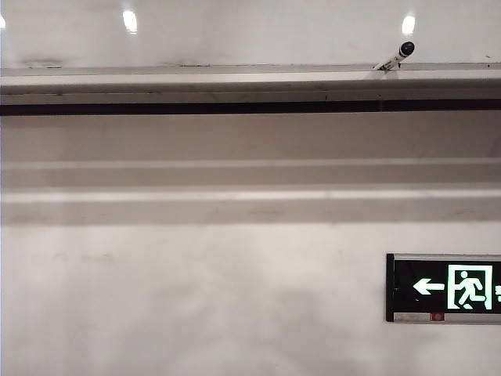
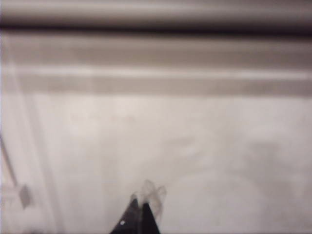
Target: Wipe the whiteboard clean using the black magnetic whiteboard eraser attached to the whiteboard.
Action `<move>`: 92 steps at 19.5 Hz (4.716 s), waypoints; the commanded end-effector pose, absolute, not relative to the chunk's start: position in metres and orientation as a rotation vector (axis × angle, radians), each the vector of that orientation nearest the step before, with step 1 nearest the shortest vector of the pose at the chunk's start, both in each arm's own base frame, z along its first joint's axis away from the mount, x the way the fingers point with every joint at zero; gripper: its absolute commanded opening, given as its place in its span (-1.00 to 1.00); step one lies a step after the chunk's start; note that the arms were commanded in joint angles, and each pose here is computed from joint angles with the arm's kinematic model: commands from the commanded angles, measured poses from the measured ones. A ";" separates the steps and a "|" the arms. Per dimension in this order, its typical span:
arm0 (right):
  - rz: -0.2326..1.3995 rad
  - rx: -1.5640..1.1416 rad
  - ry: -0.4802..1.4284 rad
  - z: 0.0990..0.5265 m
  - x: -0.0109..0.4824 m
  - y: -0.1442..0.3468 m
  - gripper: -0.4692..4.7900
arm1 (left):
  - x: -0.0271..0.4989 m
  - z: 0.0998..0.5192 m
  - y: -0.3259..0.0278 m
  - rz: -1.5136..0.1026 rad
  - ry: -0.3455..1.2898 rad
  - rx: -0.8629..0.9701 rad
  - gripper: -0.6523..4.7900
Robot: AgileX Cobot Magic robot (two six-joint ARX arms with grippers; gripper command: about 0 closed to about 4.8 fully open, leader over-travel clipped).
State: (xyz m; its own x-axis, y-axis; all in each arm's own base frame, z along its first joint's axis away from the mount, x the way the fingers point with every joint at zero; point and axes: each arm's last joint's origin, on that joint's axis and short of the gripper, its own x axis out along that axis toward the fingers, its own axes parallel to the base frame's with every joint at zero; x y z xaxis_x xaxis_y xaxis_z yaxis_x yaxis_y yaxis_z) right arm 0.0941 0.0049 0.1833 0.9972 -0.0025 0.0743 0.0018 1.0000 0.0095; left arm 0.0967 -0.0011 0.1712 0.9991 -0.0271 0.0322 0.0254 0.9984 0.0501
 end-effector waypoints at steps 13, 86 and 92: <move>0.058 0.032 -0.416 0.463 0.124 0.011 -0.83 | 0.100 0.420 -0.004 -0.153 -0.218 -0.179 -0.78; 0.272 -0.245 -0.601 0.493 0.298 0.183 -0.28 | 0.144 0.511 -0.039 -0.495 -0.255 -0.075 -0.78; 0.284 -0.253 -0.608 0.488 0.299 0.194 -0.28 | 0.143 0.510 -0.039 -0.513 -0.250 -0.072 -0.78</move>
